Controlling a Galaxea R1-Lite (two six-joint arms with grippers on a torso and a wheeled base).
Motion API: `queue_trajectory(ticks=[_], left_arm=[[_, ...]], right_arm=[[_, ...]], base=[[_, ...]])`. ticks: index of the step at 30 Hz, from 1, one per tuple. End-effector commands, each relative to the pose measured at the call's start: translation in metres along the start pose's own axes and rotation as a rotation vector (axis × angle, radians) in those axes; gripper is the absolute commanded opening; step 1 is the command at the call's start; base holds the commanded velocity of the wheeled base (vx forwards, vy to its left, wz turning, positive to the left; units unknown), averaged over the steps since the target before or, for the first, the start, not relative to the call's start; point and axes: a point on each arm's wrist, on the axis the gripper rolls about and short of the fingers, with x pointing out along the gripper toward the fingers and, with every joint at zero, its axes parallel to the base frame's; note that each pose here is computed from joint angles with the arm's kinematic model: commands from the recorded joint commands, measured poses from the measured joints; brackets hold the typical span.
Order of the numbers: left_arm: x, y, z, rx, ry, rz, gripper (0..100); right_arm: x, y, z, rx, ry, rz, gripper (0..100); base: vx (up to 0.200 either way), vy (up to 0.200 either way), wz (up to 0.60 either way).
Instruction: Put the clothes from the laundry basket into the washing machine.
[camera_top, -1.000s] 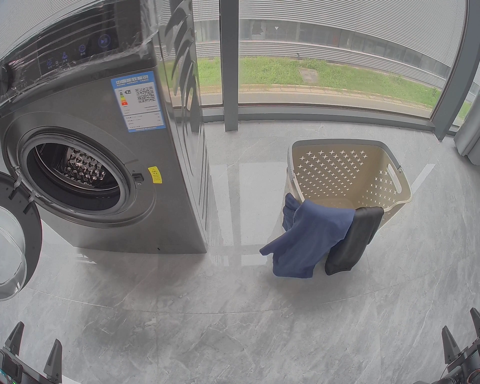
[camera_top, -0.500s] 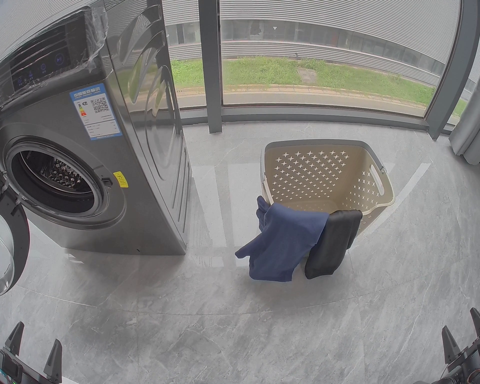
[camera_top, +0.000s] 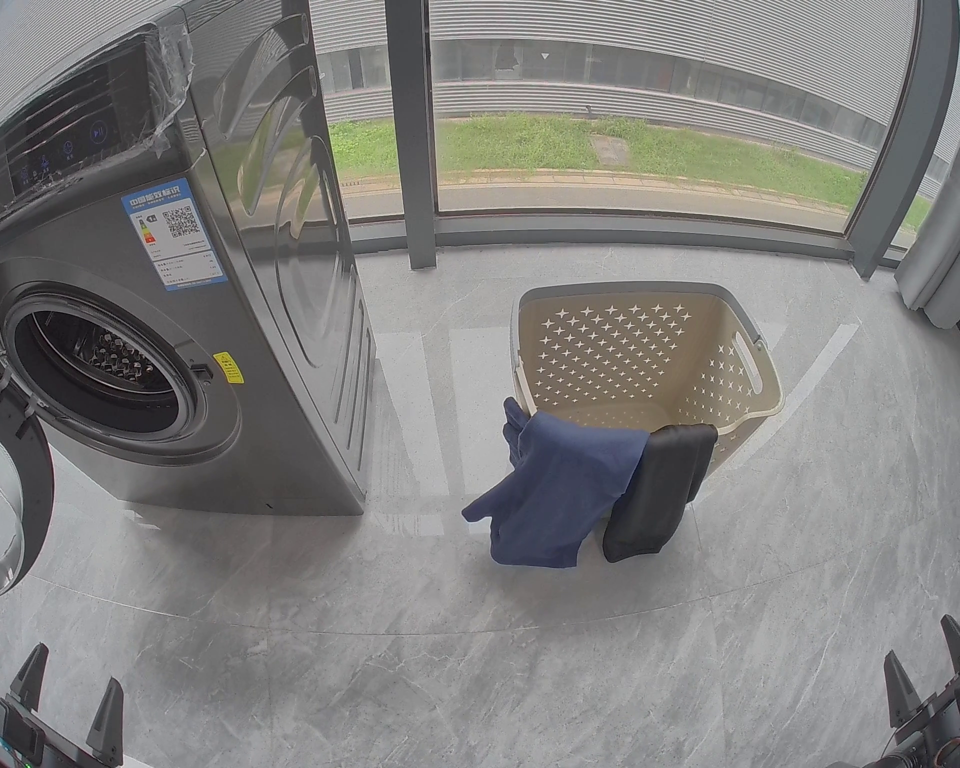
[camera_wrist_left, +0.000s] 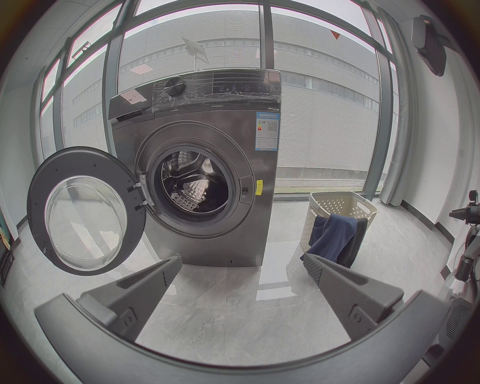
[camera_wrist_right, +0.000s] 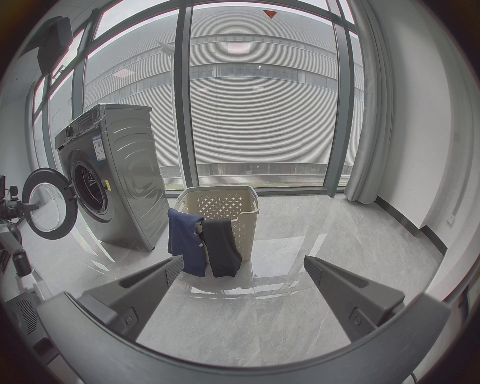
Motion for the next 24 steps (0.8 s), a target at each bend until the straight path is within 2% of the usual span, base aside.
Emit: queue_trajectory(ticks=[1, 14, 24], left_arm=[[0.0006, 0.0000, -0.0050, 0.001, 0.008, -0.001, 100], [0.0006, -0.0001, -0.0050, 0.002, 0.009, -0.006, 100], [0.0006, -0.0001, -0.0050, 0.008, 0.009, -0.003, 100]], right_arm=[[-0.0003, 0.0000, -0.0033, -0.003, -0.003, 0.000, 100], [-0.0003, 0.0000, -0.0033, -0.001, -0.003, 0.003, 100], [-0.0003, 0.0000, -0.0033, -0.001, -0.003, 0.003, 100]], base=[[0.000, 0.000, 0.00], [0.000, 0.000, 0.00], [0.000, -0.200, 0.00]])
